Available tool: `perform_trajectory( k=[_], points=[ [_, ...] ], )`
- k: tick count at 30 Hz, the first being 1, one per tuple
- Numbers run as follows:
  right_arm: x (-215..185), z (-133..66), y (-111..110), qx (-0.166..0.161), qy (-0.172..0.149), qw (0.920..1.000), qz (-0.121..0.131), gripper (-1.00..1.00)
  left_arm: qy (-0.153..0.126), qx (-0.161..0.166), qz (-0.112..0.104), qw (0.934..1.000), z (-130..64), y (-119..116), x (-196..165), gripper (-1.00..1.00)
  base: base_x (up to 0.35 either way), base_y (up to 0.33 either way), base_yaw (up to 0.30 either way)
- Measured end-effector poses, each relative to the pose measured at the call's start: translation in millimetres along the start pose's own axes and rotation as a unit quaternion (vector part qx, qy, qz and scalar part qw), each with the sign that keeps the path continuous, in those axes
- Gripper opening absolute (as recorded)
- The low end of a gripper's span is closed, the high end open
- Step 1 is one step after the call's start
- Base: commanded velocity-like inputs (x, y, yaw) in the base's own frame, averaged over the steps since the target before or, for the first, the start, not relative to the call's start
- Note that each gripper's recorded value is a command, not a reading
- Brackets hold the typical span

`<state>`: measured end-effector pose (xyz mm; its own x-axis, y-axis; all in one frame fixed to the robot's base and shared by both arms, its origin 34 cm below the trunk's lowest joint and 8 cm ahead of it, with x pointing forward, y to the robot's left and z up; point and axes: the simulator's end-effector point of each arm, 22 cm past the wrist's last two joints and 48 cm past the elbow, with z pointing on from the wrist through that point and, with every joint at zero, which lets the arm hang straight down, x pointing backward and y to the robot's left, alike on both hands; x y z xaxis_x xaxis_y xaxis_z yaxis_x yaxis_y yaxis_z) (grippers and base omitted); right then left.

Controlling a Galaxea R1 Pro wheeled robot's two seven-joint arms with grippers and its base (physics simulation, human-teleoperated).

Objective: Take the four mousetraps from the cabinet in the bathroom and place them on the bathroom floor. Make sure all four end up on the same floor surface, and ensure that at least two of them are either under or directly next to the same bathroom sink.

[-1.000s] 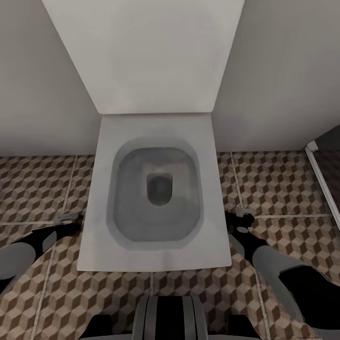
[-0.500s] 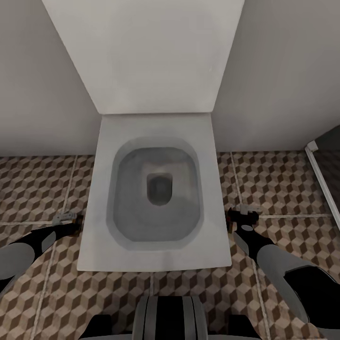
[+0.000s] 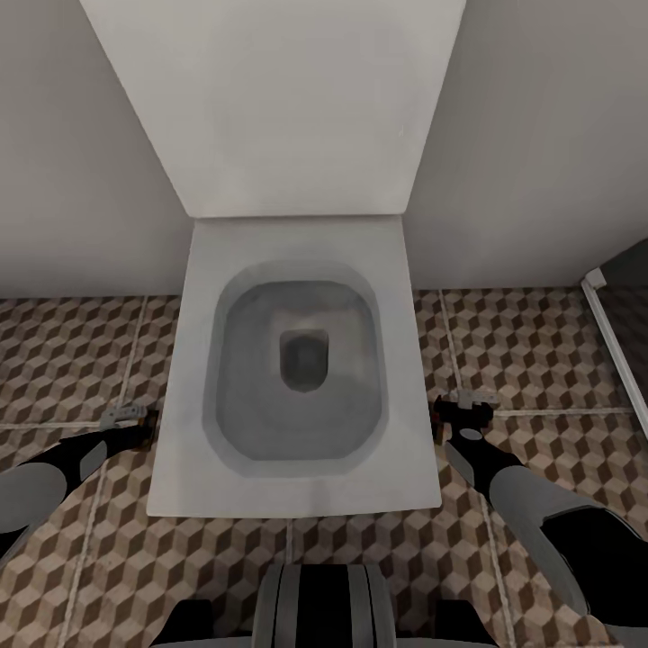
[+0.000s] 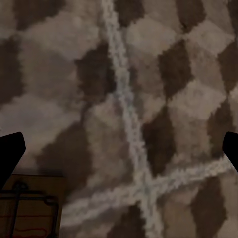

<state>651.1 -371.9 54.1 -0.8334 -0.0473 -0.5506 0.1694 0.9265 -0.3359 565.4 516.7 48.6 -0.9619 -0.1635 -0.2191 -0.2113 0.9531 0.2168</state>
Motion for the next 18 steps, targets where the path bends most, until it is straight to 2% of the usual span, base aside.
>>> perform_trajectory(
  k=[18],
  points=[
    [0.0, -0.4, 1.5, -0.001, 0.0, 1.0, 0.0, 1.0, 0.001, 0.0, 0.0, 1.0, 0.0, 0.4, 0.1, 1.0, 0.0, 0.0, 0.0]
  ],
)
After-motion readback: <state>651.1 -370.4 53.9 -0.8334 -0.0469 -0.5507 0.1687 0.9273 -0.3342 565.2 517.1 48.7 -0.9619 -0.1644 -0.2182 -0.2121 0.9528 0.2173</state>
